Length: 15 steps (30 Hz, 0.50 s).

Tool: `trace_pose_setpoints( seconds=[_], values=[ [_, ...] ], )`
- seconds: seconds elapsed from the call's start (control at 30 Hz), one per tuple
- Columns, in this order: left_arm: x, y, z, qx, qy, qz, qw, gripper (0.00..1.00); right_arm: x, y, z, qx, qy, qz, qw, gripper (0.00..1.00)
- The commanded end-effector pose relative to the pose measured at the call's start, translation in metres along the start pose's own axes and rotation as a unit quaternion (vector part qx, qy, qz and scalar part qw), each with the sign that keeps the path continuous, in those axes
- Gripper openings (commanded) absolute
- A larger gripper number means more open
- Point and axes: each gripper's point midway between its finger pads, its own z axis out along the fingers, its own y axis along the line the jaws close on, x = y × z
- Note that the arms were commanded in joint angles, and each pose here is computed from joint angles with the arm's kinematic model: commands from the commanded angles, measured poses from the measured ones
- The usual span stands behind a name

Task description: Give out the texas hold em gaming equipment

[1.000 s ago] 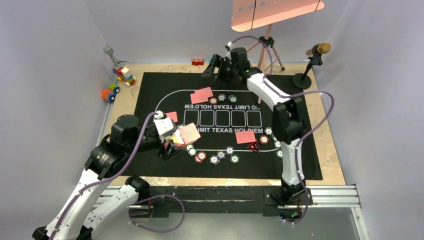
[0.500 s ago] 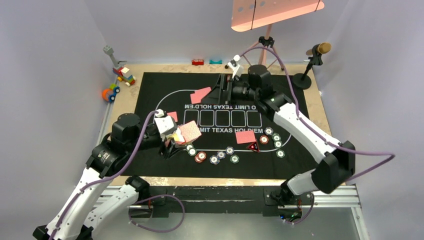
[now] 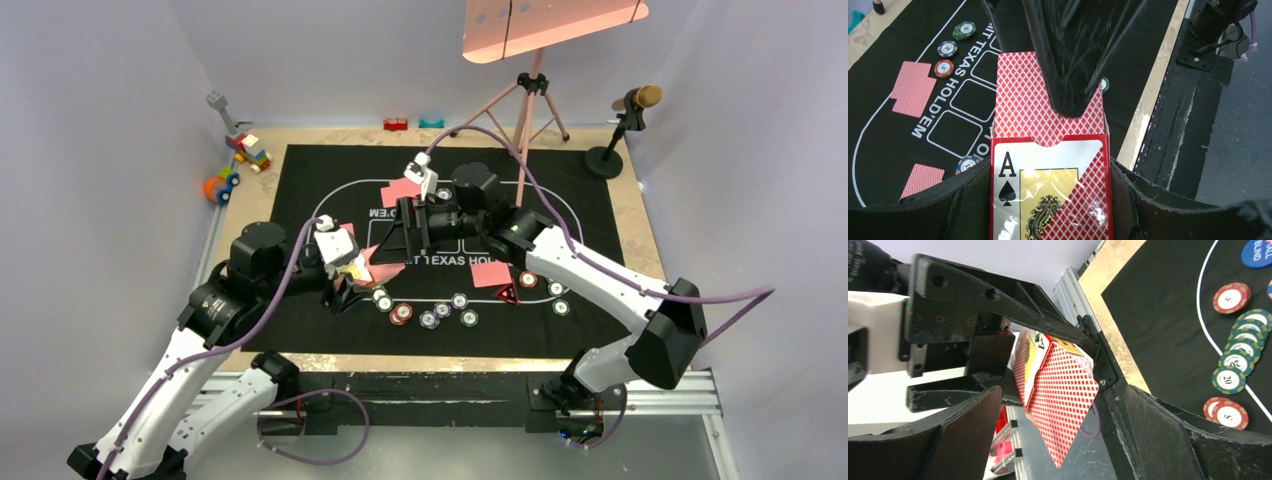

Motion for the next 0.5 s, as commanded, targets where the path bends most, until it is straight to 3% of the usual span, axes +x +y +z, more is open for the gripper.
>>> trace_pose_setpoints(
  seconds=[0.0,0.2,0.33,0.47],
  values=[
    [-0.034,0.008,-0.005,-0.014,-0.05,0.034,0.998,0.17,0.001,0.008,0.011,-0.016,0.004,-0.009,1.0,0.99],
    [-0.037,0.009,-0.005,-0.016,-0.052,0.037,0.998,0.17,0.006,0.009,0.018,-0.035,0.008,0.0,0.999,0.97],
    [-0.038,0.009,-0.006,-0.016,-0.053,0.037,0.998,0.17,0.014,0.008,0.019,-0.044,0.023,0.017,0.999,0.78],
    [-0.039,0.008,-0.008,-0.017,-0.054,0.037,0.998,0.17,0.019,0.003,0.021,-0.043,0.032,0.029,0.998,0.66]
  ],
)
